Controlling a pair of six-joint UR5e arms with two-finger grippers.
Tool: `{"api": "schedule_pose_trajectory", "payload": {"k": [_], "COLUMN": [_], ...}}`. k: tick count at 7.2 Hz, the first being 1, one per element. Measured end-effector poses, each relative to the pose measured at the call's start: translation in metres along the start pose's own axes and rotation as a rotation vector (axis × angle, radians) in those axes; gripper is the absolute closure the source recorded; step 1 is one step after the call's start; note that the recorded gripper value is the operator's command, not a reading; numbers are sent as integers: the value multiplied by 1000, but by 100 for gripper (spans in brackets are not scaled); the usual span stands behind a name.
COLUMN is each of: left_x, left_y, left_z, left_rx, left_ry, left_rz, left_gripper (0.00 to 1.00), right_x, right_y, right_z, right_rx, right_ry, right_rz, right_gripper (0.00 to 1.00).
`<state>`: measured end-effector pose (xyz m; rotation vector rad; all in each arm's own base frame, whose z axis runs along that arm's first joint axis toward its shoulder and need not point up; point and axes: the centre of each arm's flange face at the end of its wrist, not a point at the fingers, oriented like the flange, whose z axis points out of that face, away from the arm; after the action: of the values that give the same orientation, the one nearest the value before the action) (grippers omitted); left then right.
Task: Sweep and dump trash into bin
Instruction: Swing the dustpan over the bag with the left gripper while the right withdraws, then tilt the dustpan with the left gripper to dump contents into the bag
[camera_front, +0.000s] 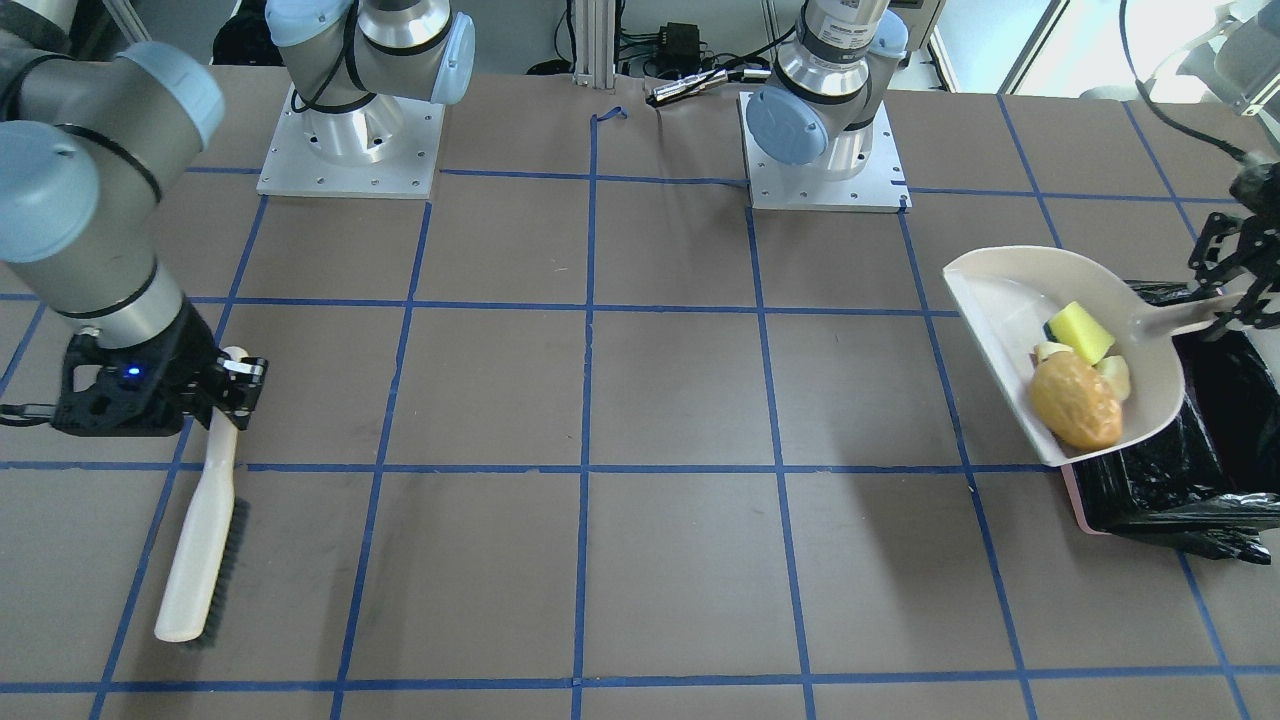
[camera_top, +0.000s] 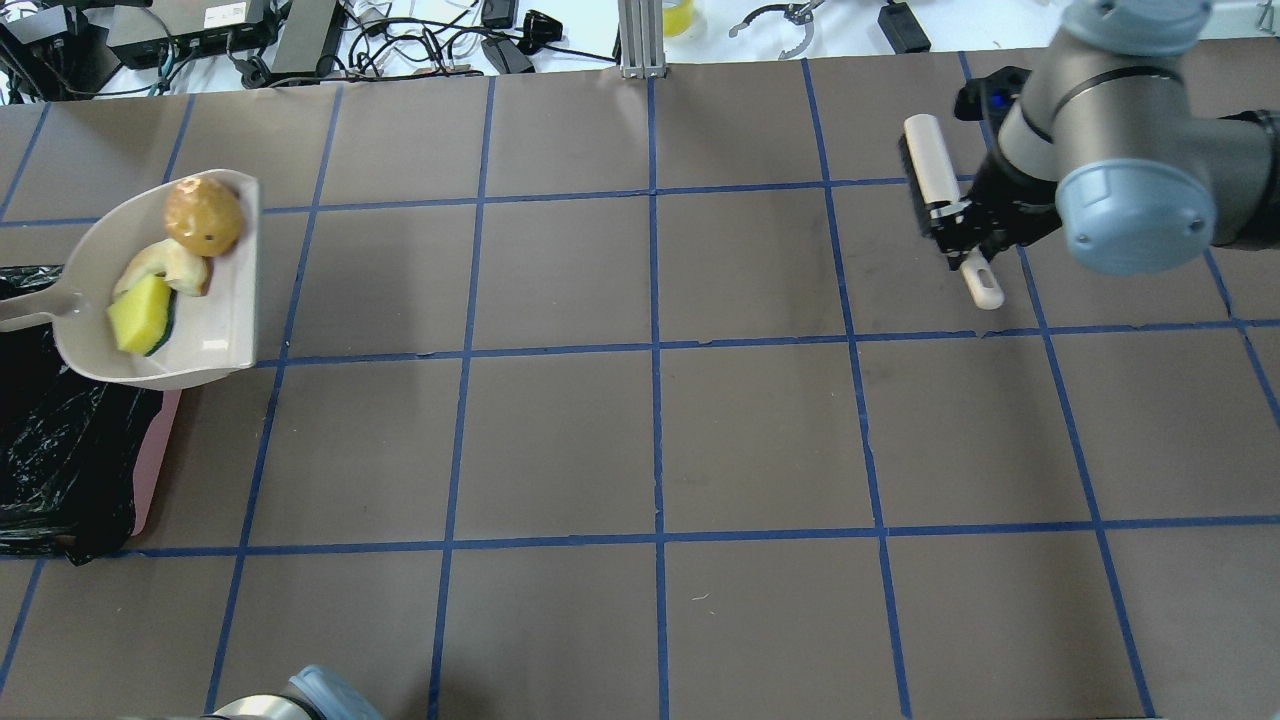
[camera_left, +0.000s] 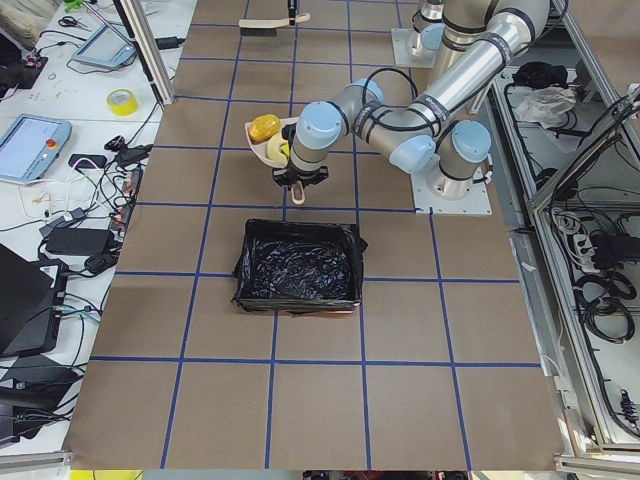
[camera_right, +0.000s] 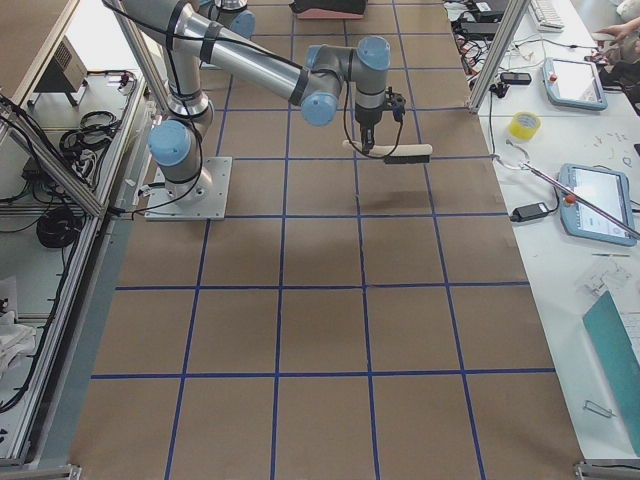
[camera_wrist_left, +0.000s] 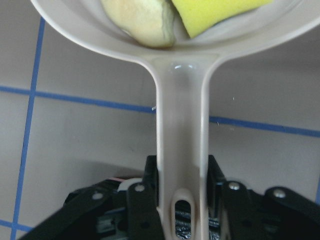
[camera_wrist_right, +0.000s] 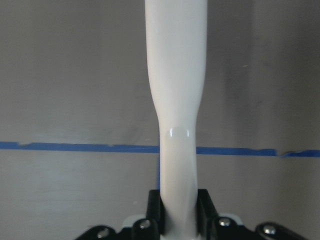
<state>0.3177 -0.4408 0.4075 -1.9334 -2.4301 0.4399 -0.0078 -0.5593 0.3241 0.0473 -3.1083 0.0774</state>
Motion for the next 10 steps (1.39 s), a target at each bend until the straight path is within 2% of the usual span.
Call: {"api": "schedule_pose_trajectory", "payload": {"k": [1,2,4,6,8,10], "left_x": [0,-5,-18,-23,-37,-59], "left_y": [36,65,111,134,116,67], "left_z": [-21,-40,-57,-63,-61,-45], "left_rx": [-60,-146,-357,-553,-712,-881], "left_ry": [-6,-4,11,29,63,160], "left_rz": [5,12,4,-19,31,146], "left_gripper": [100,100,100,100,100,100], "right_x": [44,80,102,101,96,94], "right_y": [0,4,13,17,25,27], "right_z": [12,25,44,52,65,68], "right_rx": [-11,-23,-16,-4,-21,-27], "right_ry": [11,19,30,22,6,1], "right_rz": [17,45,74,30,31,60], "right_gripper": [100,100,100,100,100,100]}}
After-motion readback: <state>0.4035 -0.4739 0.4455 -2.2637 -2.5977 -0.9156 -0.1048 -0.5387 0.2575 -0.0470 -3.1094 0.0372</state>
